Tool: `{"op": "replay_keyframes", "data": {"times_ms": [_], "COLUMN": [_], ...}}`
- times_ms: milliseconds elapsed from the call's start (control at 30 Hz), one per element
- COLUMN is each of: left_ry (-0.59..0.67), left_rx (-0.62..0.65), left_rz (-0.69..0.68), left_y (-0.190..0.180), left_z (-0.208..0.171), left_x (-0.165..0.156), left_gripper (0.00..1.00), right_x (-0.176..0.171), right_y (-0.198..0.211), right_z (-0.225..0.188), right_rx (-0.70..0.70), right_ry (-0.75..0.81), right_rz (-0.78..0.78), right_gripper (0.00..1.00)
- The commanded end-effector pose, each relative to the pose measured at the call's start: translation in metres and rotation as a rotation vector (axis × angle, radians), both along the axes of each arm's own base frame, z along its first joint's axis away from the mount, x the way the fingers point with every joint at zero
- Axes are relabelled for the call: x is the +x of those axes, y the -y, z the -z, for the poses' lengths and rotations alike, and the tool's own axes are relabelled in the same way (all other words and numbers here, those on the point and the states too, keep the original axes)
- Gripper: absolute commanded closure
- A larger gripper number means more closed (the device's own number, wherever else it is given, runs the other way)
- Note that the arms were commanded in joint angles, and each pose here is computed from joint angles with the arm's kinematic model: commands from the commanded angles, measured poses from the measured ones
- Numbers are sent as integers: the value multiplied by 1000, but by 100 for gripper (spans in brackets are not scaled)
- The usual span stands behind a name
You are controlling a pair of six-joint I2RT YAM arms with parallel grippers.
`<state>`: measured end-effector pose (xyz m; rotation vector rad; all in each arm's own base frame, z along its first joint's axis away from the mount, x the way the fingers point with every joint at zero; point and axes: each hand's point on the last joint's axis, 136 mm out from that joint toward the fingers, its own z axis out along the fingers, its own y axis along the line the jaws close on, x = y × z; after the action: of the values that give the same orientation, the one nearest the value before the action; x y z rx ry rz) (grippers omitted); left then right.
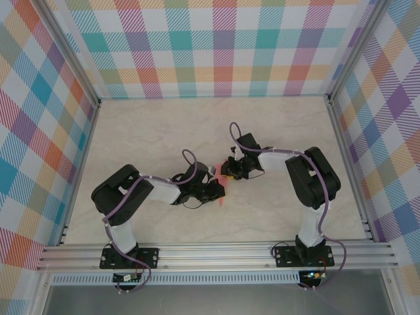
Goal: Fold a paper plane with a square sheet of paper (fold left side to right side)
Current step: Fold the wing for the fifth time at the center of the table.
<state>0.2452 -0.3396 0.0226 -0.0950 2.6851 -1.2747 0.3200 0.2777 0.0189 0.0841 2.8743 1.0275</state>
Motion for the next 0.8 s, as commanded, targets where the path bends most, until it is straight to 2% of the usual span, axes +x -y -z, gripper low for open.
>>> {"op": "replay_keyframes", "data": {"times_ms": [0, 200, 367, 600, 767], "left_ry": [-78, -99, -110, -105, -105], "left_rx": [86, 108, 123, 130, 131], "left_rz": [2, -5, -25, -22, -21], "left_y": [-13, -15, -19, -19, -18], "left_z": [30, 37, 41, 43, 44], "left_x": [-21, -26, -27, -28, -28], "left_gripper": [98, 100, 100, 100, 100], "right_x": [-11, 1, -3, -37, -40], "right_y": [9, 3, 17, 10, 1], "right_z": [18, -22, -51, -38, -32], "right_rx": [-52, 15, -13, 72, 97], "right_ry": [-53, 46, 127, 65, 57], "right_rz": [-12, -20, -21, -21, -30], "right_gripper": [77, 78, 86, 90, 90]}}
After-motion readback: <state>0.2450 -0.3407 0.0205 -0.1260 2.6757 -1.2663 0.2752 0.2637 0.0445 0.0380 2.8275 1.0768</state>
